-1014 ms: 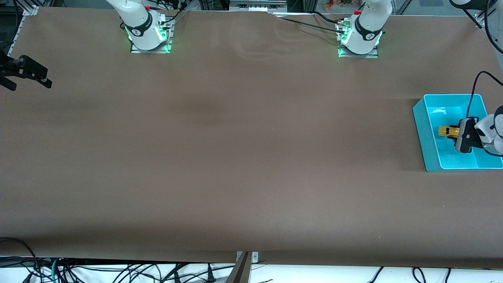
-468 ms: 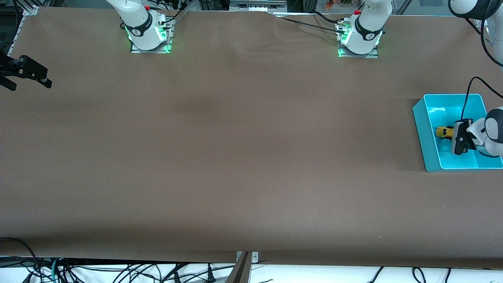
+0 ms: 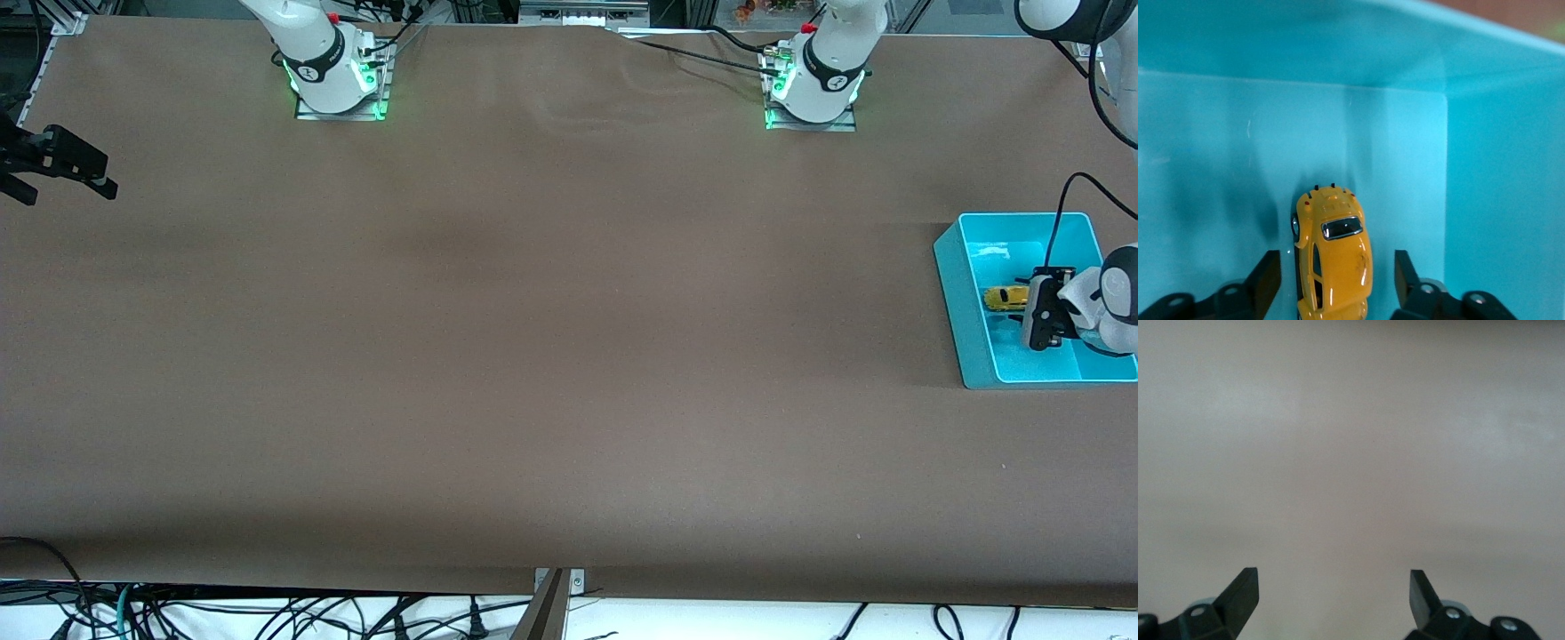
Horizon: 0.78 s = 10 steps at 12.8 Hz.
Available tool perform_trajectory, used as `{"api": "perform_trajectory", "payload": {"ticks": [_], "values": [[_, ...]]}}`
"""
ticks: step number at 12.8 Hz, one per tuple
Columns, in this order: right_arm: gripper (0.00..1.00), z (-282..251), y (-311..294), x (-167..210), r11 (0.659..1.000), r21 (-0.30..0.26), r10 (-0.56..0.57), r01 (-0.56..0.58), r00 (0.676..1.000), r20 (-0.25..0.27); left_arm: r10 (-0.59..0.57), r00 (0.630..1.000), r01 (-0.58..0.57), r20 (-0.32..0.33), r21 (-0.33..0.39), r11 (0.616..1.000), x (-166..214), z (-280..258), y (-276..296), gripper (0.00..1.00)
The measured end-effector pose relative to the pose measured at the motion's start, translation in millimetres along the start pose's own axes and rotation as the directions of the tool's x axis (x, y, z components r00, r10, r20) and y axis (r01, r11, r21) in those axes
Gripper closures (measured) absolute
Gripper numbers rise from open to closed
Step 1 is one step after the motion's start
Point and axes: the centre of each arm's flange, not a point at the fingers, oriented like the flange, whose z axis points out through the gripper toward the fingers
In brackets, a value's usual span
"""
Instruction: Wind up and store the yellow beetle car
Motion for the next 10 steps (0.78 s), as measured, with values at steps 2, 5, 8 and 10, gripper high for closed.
{"api": "perform_trajectory", "payload": {"ticks": [2, 5, 8, 10], "values": [[0.0, 0.0, 0.0, 0.0, 1.0, 0.0, 0.0, 0.0, 1.0, 0.0, -0.019, 1.0, 0.019, -0.021, -0.022, 1.0, 2.4, -37.1, 15.7, 0.0], [0.0, -0.3, 0.0, 0.0, 1.0, 0.0, 0.0, 0.0, 1.0, -0.001, -0.111, 0.993, 0.109, -0.051, -0.041, 0.993, 20.8, -100.3, 43.7, 0.0], [0.0, -0.7, -0.3, 0.1, 1.0, 0.0, -0.001, 0.001, 1.0, -0.001, -0.29, 0.956, 0.291, -0.043, 0.026, 0.956, 86.3, -191.3, 76.9, 0.0], [0.0, -1.6, -0.3, -0.3, 1.0, 0.0, -0.001, 0.001, 1.0, 0.0, -0.43, 0.9, 0.435, -0.07, 0.082, 0.897, 151.4, -252.7, 110.4, 0.0]]}}
